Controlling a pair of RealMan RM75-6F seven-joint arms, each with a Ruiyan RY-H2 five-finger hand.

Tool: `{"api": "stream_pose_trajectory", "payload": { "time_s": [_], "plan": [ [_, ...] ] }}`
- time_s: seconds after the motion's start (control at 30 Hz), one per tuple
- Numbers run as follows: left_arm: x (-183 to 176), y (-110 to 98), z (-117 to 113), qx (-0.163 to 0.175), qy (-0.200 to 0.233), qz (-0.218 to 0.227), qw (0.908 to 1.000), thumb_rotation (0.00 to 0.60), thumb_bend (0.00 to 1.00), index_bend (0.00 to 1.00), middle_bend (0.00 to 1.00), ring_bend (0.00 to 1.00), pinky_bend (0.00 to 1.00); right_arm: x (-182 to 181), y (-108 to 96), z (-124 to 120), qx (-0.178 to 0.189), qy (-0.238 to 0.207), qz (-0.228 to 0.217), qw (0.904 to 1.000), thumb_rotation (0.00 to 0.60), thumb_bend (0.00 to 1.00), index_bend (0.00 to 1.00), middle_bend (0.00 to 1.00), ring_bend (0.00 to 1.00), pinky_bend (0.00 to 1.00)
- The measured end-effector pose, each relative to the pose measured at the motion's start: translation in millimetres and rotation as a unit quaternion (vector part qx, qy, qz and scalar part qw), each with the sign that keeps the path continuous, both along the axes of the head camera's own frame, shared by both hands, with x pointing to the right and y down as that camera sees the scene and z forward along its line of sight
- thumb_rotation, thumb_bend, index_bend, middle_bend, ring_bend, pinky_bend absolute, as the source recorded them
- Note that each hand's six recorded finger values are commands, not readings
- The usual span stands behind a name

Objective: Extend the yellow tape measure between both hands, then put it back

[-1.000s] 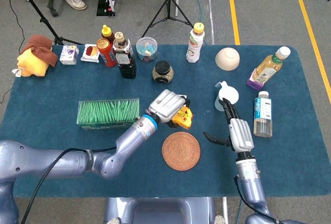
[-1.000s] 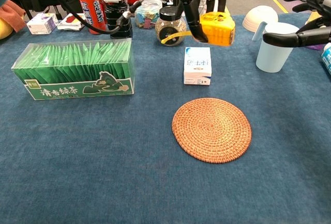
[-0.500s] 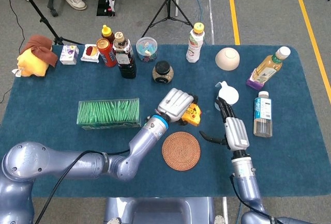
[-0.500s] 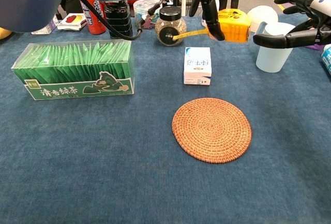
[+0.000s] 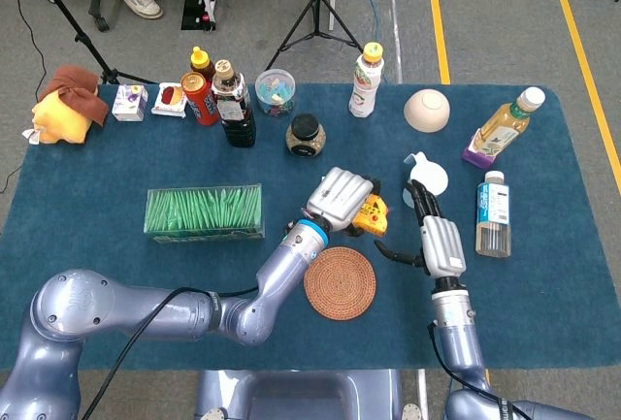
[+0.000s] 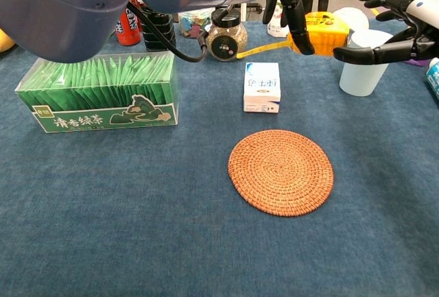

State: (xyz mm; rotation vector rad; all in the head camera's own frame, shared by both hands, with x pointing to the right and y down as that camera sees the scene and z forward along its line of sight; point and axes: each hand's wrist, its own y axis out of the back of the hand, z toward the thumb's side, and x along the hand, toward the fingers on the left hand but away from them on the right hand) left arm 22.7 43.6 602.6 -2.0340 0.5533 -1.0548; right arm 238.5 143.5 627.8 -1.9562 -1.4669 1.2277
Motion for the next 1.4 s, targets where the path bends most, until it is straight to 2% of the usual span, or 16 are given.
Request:
{"api": "stream_pose_trajectory", "payload": {
  "time_s": [0.5,1.17,1.4],
  "plan": [
    [1.0,4.2,5.9,-0.011,-0.002,-0.001,0.9999,0.6,0.34,0.65,0.52,0.48,0.58,-1.5,-3.3,3.6,-0.004,0.006,0.003,1.0,0.361,0.22,0.0,0.04,0.07,0.26],
    [-5.6,2.3,7.0,-0.019,-0.004,-0.005,0.9998,0.6,0.35,0.65,0.53,0.48,0.58,0.6,-4.2,8.7,-0.01,0.012,0.006,0.9999,0.361,0.44,0.0,0.06,0.1,0.26],
    [-9.2,0.6,7.6,-0.018,-0.007,-0.005,0.9998,0.6,0.35,0.65,0.53,0.48,0.58,3.7,-4.7,8.7,-0.009,0.017,0.009,0.9998,0.362,0.49,0.0,0.07,0.12,0.26]
  ]
}}
